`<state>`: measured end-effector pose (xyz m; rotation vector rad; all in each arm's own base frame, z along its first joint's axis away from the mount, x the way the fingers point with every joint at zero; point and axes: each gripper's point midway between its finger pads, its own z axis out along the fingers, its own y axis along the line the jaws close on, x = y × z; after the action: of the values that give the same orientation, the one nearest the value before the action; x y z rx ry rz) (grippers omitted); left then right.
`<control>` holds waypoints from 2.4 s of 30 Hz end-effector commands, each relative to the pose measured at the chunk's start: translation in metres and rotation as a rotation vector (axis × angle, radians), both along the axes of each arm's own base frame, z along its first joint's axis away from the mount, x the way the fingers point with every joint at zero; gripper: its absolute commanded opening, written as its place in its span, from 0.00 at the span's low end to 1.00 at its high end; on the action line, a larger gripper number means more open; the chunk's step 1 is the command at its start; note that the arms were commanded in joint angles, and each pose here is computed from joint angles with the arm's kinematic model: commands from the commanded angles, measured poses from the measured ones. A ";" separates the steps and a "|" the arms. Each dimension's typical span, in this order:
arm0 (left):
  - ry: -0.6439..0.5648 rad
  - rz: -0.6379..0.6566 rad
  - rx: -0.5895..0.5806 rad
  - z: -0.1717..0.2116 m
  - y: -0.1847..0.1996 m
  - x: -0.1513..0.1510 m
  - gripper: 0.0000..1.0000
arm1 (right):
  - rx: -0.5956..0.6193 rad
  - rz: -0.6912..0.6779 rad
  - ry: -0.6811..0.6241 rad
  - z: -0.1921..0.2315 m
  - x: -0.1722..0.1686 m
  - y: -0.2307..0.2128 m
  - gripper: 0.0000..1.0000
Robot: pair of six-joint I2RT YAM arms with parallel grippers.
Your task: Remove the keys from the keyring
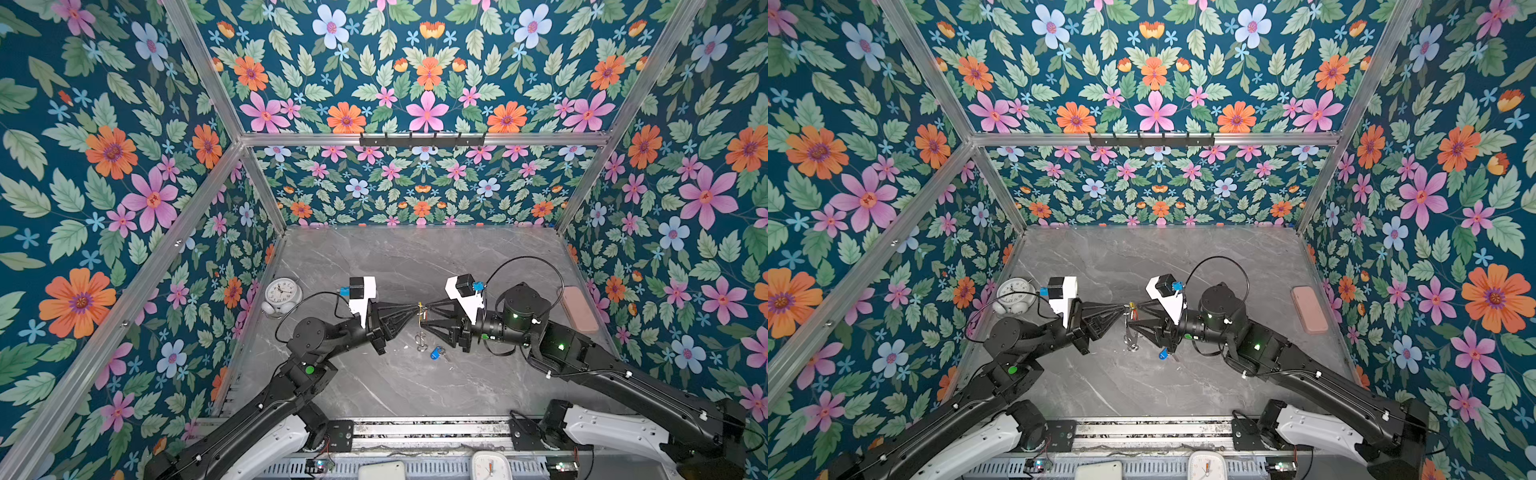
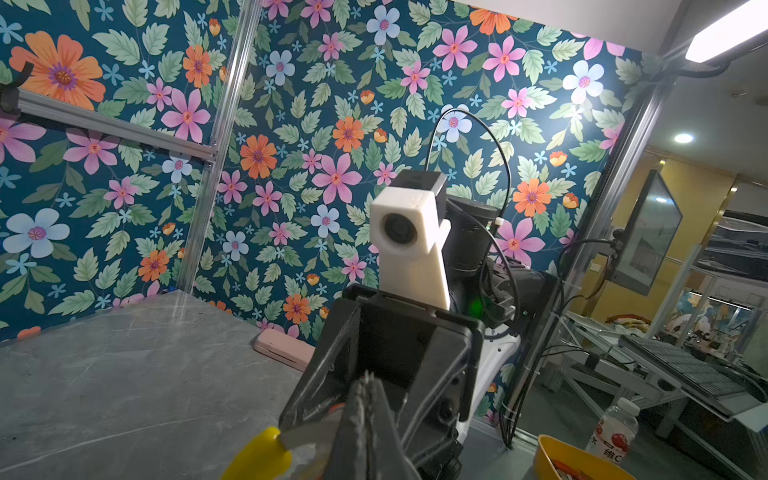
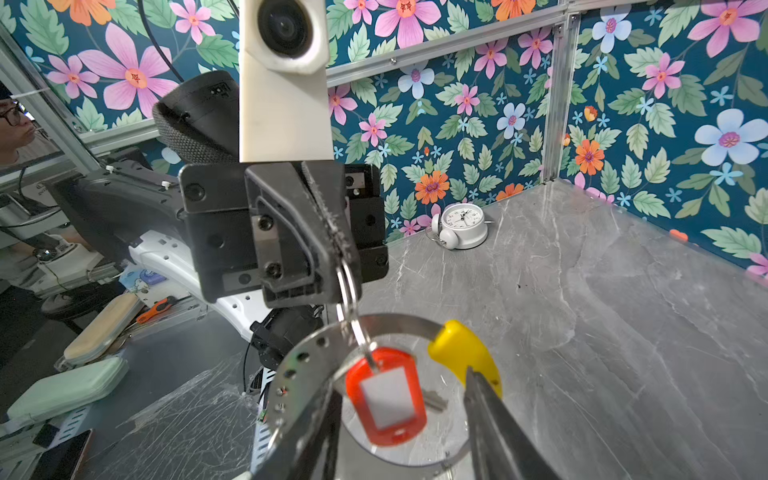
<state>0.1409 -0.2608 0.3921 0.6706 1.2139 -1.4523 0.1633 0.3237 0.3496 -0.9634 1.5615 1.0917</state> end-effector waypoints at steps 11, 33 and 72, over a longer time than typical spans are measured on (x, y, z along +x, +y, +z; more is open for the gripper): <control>-0.015 -0.026 -0.052 0.010 0.001 -0.004 0.00 | 0.034 0.013 -0.035 0.016 0.001 0.009 0.50; -0.015 0.004 -0.062 0.011 0.005 -0.002 0.00 | 0.002 0.009 -0.028 0.009 0.000 0.007 0.23; -0.013 0.026 -0.079 0.011 0.009 0.000 0.00 | -0.137 0.016 -0.058 -0.026 -0.007 0.024 0.00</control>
<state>0.1459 -0.2558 0.3882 0.6004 1.2232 -1.4646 0.1623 0.3470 0.3336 -1.0462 1.5794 0.9652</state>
